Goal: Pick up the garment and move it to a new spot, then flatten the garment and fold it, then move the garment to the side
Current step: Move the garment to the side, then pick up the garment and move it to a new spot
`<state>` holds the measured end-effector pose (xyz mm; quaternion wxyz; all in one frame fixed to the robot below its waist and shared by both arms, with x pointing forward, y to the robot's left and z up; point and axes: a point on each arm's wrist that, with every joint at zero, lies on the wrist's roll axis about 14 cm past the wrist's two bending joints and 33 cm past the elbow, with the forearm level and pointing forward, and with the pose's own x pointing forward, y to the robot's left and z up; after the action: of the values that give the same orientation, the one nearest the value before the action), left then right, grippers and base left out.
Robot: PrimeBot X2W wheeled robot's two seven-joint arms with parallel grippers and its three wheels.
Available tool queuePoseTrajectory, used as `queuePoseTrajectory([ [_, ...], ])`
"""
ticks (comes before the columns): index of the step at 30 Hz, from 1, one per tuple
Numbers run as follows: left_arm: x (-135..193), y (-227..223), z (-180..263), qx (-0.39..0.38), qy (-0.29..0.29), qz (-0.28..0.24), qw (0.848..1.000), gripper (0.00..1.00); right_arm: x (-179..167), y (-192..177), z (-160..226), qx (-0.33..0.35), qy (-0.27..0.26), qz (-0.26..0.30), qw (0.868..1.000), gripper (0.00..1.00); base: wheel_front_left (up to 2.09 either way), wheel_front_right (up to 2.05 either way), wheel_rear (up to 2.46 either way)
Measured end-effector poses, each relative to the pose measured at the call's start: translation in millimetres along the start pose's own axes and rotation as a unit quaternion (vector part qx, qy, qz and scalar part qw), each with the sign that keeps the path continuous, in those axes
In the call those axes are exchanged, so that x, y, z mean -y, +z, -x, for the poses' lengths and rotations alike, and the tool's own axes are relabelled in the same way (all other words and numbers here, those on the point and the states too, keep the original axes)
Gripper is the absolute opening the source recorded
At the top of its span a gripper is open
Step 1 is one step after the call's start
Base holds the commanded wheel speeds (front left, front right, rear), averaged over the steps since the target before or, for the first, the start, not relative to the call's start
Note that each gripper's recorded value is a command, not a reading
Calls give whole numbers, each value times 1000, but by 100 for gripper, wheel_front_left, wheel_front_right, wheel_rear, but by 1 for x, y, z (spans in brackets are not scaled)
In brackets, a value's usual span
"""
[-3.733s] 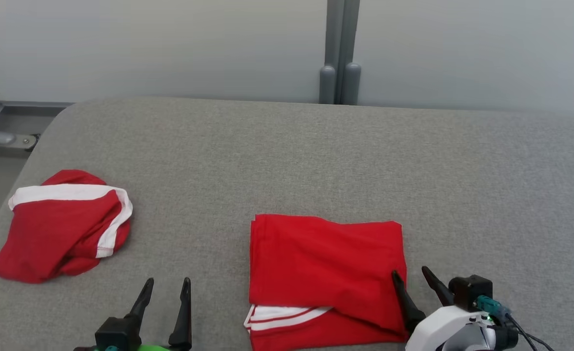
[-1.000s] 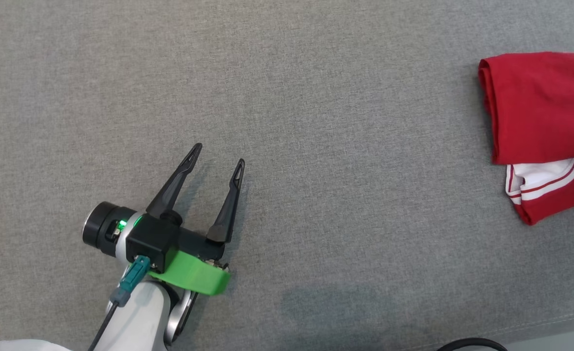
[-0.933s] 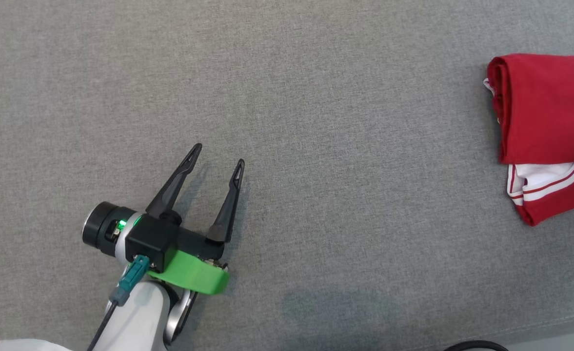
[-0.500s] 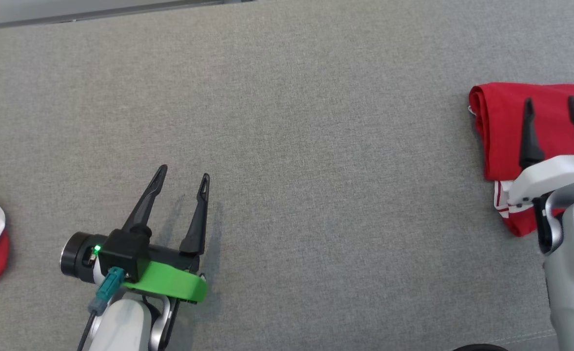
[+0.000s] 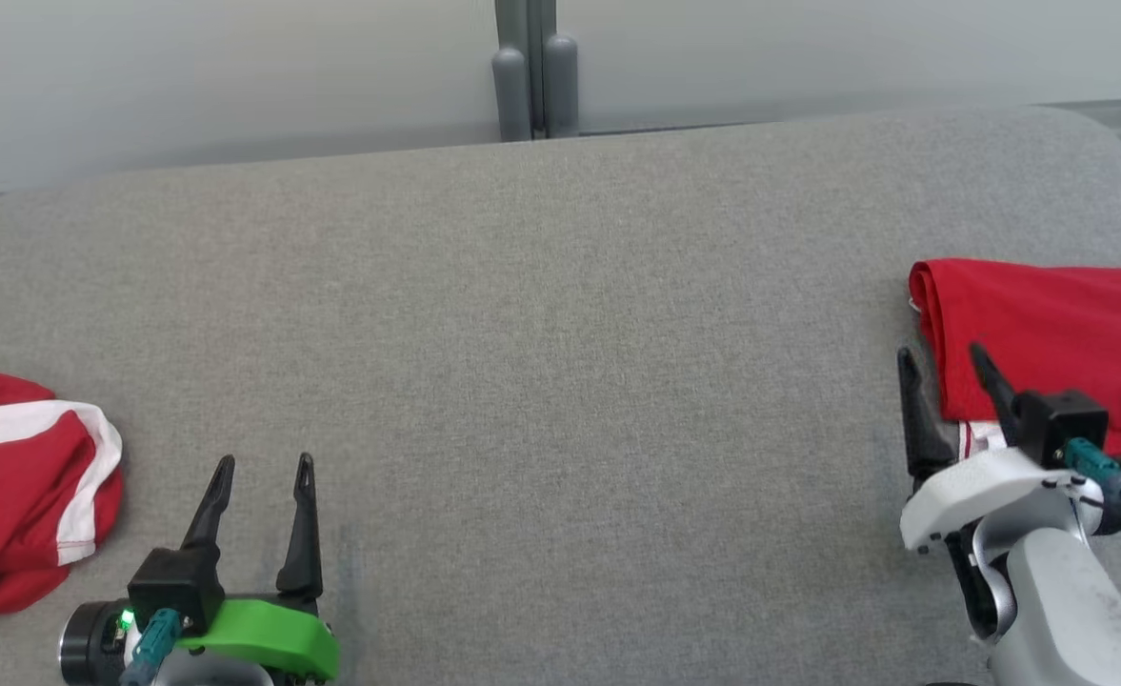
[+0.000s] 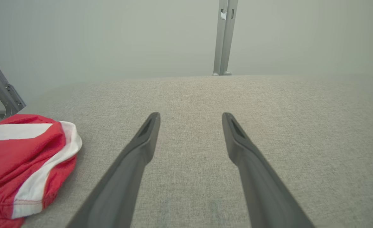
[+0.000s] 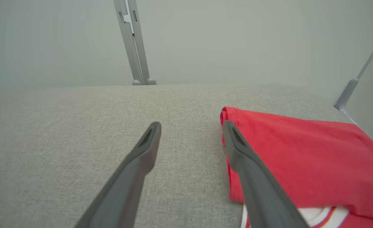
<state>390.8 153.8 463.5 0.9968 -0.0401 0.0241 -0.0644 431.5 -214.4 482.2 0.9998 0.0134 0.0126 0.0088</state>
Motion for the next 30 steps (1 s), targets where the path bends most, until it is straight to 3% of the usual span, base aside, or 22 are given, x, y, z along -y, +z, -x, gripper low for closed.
queuePoseTrajectory([
  [13, -23, 13, 42, 20, 45, 1, 999, 100, -50, 5, 39, 12, 54, -25, 998, 100, 0, 0, 0],
  [30, -31, 14, 57, 24, 60, 4, 998, 100, -70, 13, 44, 26, 78, -28, 996, 100, 0, 0, 0],
])
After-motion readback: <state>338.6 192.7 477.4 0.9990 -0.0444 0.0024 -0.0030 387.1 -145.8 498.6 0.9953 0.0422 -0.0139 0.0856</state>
